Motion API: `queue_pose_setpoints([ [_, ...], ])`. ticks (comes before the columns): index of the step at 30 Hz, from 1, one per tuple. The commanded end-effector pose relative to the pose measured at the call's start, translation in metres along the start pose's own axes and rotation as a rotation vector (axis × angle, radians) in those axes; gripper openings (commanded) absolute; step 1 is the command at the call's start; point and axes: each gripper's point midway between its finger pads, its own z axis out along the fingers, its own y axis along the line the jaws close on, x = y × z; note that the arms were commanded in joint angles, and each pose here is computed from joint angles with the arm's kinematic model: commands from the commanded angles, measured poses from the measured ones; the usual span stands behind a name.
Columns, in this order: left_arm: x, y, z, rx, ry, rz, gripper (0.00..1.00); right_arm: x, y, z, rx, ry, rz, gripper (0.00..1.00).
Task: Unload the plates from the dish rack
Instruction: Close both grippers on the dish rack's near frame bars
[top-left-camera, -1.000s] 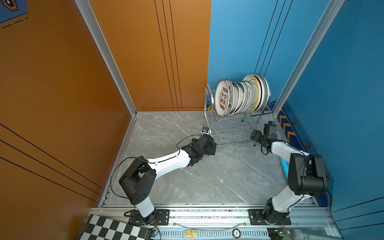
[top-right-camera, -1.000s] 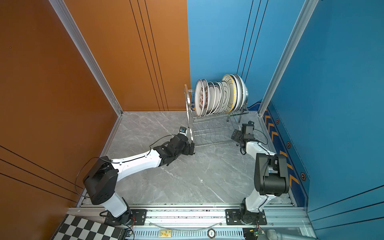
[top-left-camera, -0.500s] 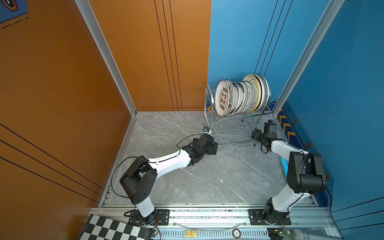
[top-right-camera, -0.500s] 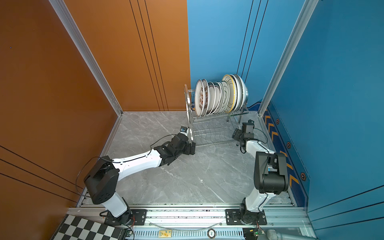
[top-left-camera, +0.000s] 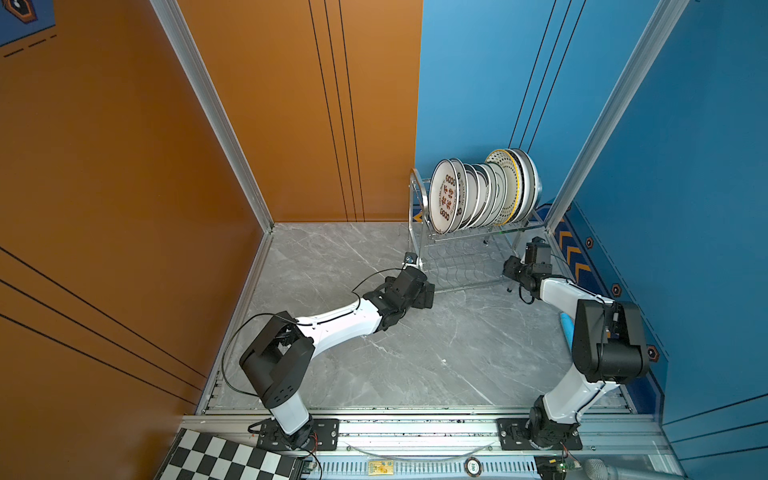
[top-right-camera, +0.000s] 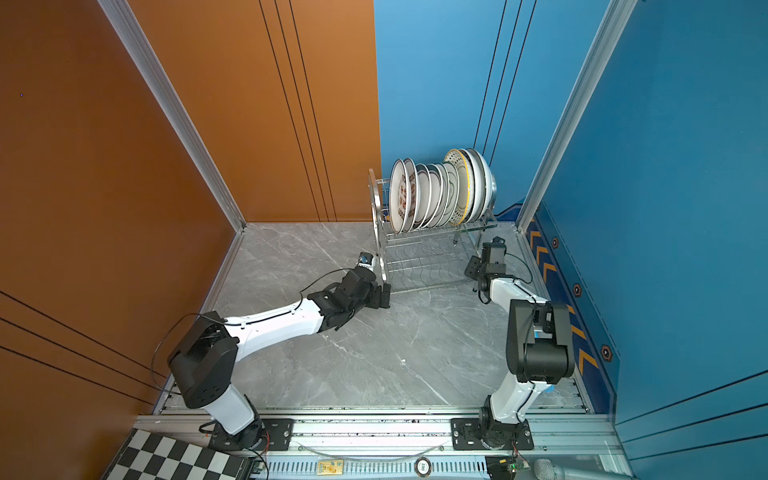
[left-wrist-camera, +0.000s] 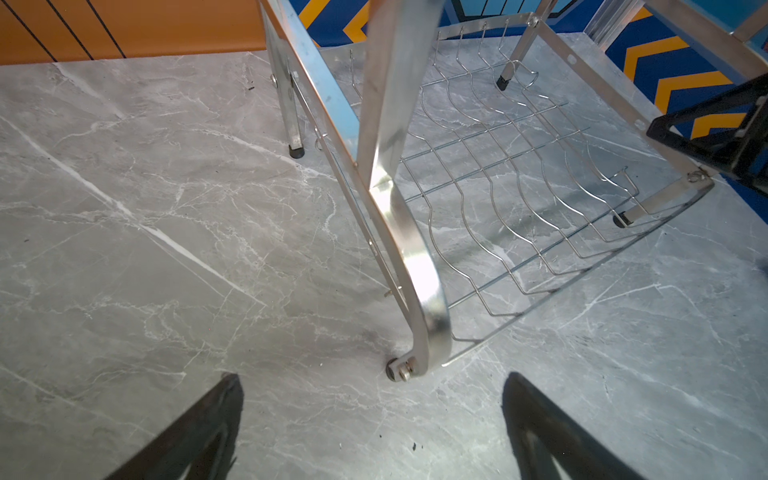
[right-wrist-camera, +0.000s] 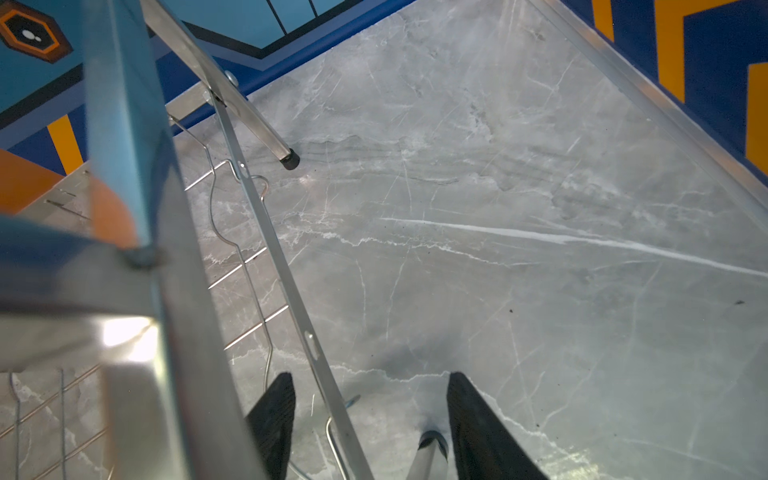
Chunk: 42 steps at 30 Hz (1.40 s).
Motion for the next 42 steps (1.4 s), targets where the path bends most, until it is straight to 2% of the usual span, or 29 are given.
queue_pose_setpoints([
  [1,0.005,0.011,-0.002,-0.015,0.007,-0.028,0.98,0.005,0.010,-0.004,-0.029,0.006,-0.004,0.54],
  [8,0.005,0.025,-0.007,-0.035,-0.003,-0.064,0.98,0.017,0.018,-0.008,-0.067,0.014,-0.017,0.48],
  [12,0.017,0.035,-0.007,-0.050,0.008,-0.071,0.98,0.020,0.022,-0.010,-0.076,0.024,-0.030,0.44],
  [17,0.018,0.039,-0.008,-0.045,0.003,-0.092,0.98,0.024,0.038,-0.013,-0.154,0.037,-0.038,0.40],
  [31,0.018,0.051,-0.009,-0.021,-0.015,-0.135,0.98,0.041,0.086,-0.020,-0.282,0.079,-0.132,0.38],
  [42,0.010,0.062,-0.002,-0.007,-0.038,-0.154,0.98,0.060,0.102,-0.025,-0.304,0.111,-0.168,0.37],
])
